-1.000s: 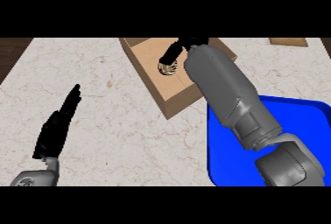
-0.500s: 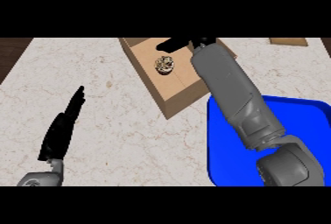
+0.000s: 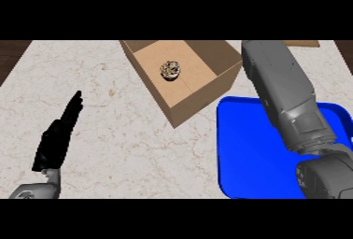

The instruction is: Pick the cupcake from the tray and place it in the cardboard box

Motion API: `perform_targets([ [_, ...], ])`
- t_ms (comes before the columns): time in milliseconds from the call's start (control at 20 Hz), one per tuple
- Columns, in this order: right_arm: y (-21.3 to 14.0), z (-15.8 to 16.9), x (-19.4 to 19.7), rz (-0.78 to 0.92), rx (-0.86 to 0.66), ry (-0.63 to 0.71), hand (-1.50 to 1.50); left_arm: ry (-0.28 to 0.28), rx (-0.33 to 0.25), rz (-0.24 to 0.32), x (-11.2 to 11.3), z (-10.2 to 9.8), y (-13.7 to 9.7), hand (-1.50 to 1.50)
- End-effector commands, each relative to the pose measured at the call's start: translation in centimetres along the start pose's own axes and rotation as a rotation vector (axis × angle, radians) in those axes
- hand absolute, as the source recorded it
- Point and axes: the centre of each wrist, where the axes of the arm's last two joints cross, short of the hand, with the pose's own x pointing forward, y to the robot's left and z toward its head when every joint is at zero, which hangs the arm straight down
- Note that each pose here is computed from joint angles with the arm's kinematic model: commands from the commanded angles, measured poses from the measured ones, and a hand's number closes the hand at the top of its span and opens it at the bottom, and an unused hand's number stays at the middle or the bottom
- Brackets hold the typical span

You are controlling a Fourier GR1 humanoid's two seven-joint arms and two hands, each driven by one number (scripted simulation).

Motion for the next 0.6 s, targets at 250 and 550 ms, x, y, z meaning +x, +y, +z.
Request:
perform_targets([
  [250, -12.4, -2.1, -4.8, -0.063, -0.15, 0.011, -1.5, 0.027, 0.027, 0.021, -1.2, 0.4, -0.5, 0.0],
  [550, -19.3, -2.2, -6.1, -0.049, -0.066, -0.006, -1.5, 0.026, 0.025, 0.015, -1.0, 1.1, 0.9, 0.0],
])
